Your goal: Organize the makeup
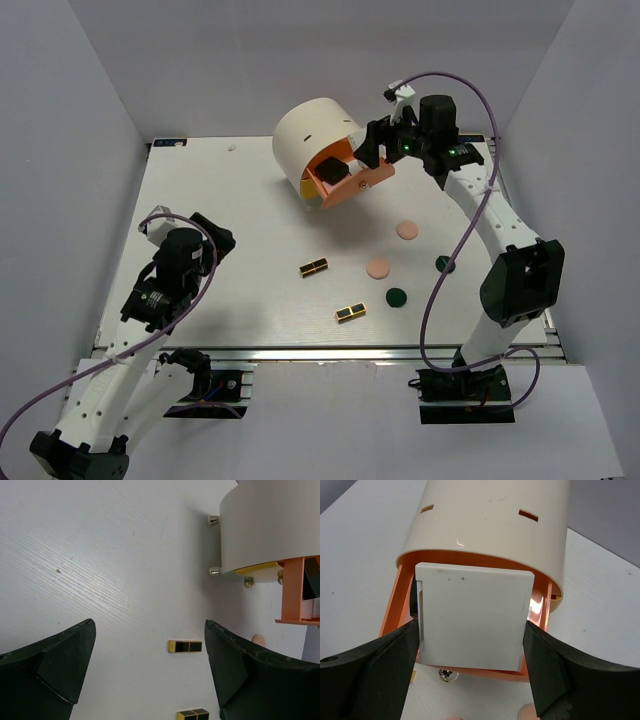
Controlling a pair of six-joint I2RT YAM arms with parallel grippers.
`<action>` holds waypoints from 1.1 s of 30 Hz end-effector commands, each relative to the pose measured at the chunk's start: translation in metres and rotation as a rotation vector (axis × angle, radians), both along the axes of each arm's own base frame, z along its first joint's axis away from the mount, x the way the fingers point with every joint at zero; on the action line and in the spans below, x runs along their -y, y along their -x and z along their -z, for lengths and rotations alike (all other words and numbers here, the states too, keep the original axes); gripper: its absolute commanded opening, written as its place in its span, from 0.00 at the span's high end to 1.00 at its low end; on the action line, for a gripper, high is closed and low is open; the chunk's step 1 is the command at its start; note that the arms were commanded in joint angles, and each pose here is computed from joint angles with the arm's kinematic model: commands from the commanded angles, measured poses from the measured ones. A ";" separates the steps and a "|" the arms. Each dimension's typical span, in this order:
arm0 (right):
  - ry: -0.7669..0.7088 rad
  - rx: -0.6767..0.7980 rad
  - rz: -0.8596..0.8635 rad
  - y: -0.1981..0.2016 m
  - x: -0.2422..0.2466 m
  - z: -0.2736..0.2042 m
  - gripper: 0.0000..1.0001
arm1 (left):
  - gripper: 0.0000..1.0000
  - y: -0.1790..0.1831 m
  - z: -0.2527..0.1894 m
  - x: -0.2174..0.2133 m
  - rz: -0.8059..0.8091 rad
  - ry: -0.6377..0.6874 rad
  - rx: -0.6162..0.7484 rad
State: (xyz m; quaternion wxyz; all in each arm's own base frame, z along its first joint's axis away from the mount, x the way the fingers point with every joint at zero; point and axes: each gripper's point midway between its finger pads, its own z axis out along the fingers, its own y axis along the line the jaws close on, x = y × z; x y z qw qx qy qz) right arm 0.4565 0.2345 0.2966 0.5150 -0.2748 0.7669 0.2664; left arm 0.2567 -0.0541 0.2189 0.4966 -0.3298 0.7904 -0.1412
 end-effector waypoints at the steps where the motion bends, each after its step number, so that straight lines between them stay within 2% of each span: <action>1: -0.023 0.041 -0.036 -0.002 -0.012 -0.007 0.72 | 0.02 -0.001 -0.002 0.001 0.009 0.002 0.013; 7: -0.006 0.039 -0.053 0.001 -0.019 0.001 0.55 | 0.02 -0.001 -0.002 0.001 0.007 0.000 0.011; 10: 0.003 0.037 -0.050 0.000 -0.018 0.004 0.41 | 0.02 0.001 -0.002 0.000 0.006 0.001 0.013; 12: 0.008 0.038 -0.045 -0.001 -0.018 0.006 0.39 | 0.02 0.001 -0.001 0.000 0.005 0.003 0.014; 15: 0.009 0.043 -0.045 -0.002 -0.018 0.005 0.25 | 0.02 0.002 -0.002 -0.001 0.002 0.003 0.014; 19: 0.014 0.050 -0.042 -0.004 -0.017 0.006 0.19 | 0.02 0.002 -0.003 -0.001 0.002 0.003 0.016; 21: 0.015 0.052 -0.046 -0.004 -0.018 0.005 0.10 | 0.02 0.002 -0.003 -0.001 0.003 0.003 0.017; 29: 0.007 0.065 -0.061 -0.002 -0.020 -0.003 0.11 | 0.02 0.003 -0.004 -0.002 -0.001 0.003 0.019; 32: 0.003 0.115 -0.091 0.001 -0.021 -0.019 0.11 | 0.02 0.003 -0.005 -0.002 -0.001 0.001 0.021; 33: -0.013 0.164 -0.140 0.009 -0.024 -0.038 0.11 | 0.02 0.003 -0.005 -0.003 -0.005 -0.001 0.020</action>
